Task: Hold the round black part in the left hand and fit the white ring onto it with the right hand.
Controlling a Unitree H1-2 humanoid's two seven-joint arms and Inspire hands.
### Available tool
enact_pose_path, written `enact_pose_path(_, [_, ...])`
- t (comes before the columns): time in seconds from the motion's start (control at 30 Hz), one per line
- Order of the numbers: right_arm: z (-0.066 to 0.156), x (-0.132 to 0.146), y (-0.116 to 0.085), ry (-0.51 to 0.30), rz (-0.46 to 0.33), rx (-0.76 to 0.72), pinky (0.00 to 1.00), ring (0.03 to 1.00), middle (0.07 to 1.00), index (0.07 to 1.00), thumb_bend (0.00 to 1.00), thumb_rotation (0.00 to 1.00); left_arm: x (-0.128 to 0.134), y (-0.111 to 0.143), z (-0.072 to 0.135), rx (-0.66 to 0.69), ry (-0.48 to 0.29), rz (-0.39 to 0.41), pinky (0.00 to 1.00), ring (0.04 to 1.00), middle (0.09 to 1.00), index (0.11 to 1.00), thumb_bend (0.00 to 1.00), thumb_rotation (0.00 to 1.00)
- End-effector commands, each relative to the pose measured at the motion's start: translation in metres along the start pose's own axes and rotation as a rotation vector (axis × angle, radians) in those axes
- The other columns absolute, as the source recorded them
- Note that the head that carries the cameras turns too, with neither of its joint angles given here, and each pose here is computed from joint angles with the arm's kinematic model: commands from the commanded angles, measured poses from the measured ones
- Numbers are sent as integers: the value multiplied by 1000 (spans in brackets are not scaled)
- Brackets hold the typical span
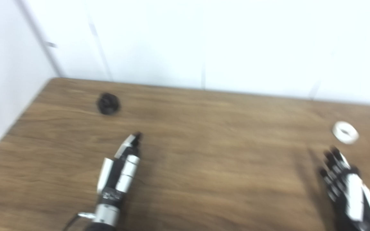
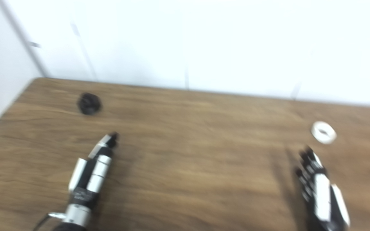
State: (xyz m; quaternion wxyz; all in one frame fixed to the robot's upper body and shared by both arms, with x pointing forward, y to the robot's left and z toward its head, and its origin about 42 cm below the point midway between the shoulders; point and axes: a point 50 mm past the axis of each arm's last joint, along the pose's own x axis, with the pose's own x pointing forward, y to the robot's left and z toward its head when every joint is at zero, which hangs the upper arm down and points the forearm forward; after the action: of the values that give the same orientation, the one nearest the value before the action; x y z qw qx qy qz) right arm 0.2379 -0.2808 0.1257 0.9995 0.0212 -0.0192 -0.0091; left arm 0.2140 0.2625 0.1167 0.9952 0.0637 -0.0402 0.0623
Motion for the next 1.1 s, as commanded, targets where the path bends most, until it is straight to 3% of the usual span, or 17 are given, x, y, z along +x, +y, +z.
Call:
enact_pose_path(0.0, [0, -2, -8, -20, 11, -11, 1000, 1000, 976, 988, 555, 1000, -7, -13, 1, -18, -20, 29, 1000, 959, 955, 923, 617, 870])
enact_pose_path(0.23, [-8, 1, -15, -38, 48, -26, 1000, 1000, 999, 1000, 591, 1000, -8, -19, -5, -14, -7, 18, 1000, 970, 957, 928, 593, 876])
enact_pose_path(0.3, [-9, 1, -14, -40, 25, -28, 1000, 1000, 990, 1000, 610, 1000, -9, -21, -6, -19, -3, 16, 1000, 974, 960, 932, 600, 873])
enact_pose_path(0.4, [-11, 0, -13, -45, 7, -30, 1000, 1000, 964, 985, 563, 1000, -9, -21, -8, -23, -1, 16, 1000, 984, 968, 940, 608, 869])
enact_pose_path(0.57, [-16, 1, -12, -45, 30, -54, 1000, 1000, 951, 984, 543, 1000, -10, -22, -8, -18, -1, -1, 1000, 989, 975, 950, 603, 820])
enact_pose_path(0.7, [-19, 1, -15, -39, 63, -48, 1000, 1000, 998, 1000, 535, 1000, -10, -23, -6, 20, -17, -5, 975, 971, 964, 934, 593, 723])
enact_pose_path(0.9, [-18, -1, -16, -12, 44, -41, 1000, 1000, 988, 999, 576, 1000, -7, -13, 11, 66, -14, 61, 964, 968, 961, 936, 691, 596])
enact_pose_path(1.07, [-20, -1, -14, -8, 44, -44, 1000, 1000, 980, 993, 574, 1000, 11, 4, 34, 152, -50, 92, 992, 986, 965, 932, 765, 512])
